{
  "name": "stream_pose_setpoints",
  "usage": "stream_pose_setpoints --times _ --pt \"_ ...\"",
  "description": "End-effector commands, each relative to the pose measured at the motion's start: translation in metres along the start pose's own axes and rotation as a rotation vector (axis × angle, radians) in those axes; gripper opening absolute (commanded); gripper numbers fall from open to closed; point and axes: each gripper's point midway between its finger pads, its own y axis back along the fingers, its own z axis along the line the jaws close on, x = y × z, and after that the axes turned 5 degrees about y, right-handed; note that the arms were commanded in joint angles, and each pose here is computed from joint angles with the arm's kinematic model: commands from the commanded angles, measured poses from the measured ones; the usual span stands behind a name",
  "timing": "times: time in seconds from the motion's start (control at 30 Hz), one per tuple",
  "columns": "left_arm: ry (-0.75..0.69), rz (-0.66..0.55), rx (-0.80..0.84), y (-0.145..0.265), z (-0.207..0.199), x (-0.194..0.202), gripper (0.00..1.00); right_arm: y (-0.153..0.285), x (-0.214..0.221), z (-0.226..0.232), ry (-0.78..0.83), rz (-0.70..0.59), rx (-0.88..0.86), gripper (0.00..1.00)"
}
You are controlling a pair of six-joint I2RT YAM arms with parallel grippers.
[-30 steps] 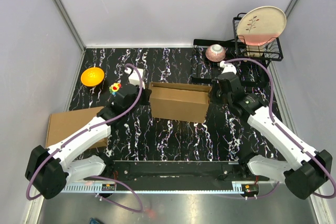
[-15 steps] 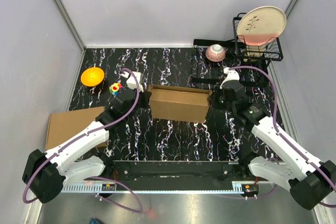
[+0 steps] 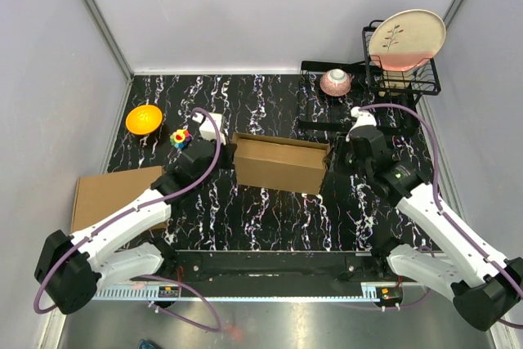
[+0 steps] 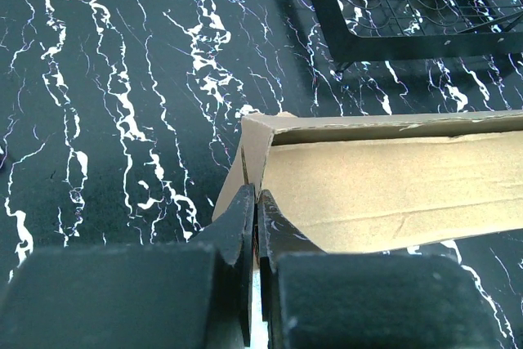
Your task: Fold the paper box
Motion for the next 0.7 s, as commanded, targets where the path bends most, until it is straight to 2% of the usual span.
stream_pose_setpoints --times 0.0,0.23,0.37,0.47,0.5,0.53,0.57,0.67 --pt "-0.074 0.179 -0.066 0.005 0.018 0.049 0.00 0.022 -0.034 0.008 0.014 -0.086 -0.013 0.38" --pt "-0.076 0.183 -0.070 0.005 0.019 0.051 0.00 0.047 -0.058 0.018 0.028 -0.169 -0.066 0.49" --pt "-0.075 0.182 -0.071 0.005 0.019 0.051 0.00 0.059 -0.076 0.020 0.020 -0.260 -0.084 0.50" --pt "-0.074 0.181 -0.074 0.005 0.020 0.051 0.00 0.055 -0.089 0.025 0.018 -0.319 -0.102 0.44" --pt "-0.073 0.181 -0.073 0.005 0.019 0.052 0.00 0.050 -0.096 0.030 0.017 -0.346 -0.113 0.40" --pt "-0.069 0.179 -0.074 0.005 0.020 0.052 0.00 0.043 -0.098 0.031 0.022 -0.350 -0.112 0.31" --pt "-0.068 0.179 -0.071 0.005 0.019 0.052 0.00 0.039 -0.100 0.033 0.026 -0.353 -0.111 0.28" --pt "-0.066 0.179 -0.068 0.005 0.018 0.053 0.00 0.010 -0.099 0.037 0.049 -0.313 -0.098 0.25"
